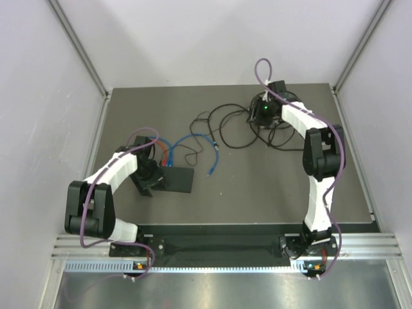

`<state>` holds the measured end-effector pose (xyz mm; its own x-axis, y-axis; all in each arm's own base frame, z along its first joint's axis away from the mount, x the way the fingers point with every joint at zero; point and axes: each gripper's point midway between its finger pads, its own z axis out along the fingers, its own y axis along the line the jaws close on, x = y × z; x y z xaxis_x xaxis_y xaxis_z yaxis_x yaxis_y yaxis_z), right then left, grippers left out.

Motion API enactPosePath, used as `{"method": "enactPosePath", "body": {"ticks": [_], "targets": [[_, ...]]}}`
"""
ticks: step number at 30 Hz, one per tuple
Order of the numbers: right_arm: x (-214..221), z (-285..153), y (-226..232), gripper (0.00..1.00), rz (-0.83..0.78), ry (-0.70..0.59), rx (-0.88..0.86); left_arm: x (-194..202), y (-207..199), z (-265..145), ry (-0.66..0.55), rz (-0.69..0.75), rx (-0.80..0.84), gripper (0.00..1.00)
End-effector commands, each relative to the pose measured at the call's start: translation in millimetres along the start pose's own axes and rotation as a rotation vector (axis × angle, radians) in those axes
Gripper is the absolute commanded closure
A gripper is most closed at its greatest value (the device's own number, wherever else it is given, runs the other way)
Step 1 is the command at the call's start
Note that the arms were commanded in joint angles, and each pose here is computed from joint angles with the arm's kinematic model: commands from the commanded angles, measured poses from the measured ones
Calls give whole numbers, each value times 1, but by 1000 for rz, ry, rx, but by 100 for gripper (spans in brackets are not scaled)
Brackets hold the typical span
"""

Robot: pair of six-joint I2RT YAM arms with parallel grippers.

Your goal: Pull the plug from the switch port

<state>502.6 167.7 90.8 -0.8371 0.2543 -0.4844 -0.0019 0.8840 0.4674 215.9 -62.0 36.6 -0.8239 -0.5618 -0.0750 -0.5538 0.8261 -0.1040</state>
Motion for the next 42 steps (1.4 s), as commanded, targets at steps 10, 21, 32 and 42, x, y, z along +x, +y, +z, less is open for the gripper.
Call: {"method": "enactPosePath", "body": {"ticks": [10,21,32,42], "targets": [[46,-44,170,43,-419,14,-264,1,1,-34,-48,42,38,31],[189,8,314,46,-273,409,-815,-8,2,-21,-9,-4,17,31],[229,46,311,50,-204,443,-759,-10,2,-15,5,-24,37,31],[254,70,291,56,-169,486,-714,-10,4,-11,11,-22,35,32]]}}
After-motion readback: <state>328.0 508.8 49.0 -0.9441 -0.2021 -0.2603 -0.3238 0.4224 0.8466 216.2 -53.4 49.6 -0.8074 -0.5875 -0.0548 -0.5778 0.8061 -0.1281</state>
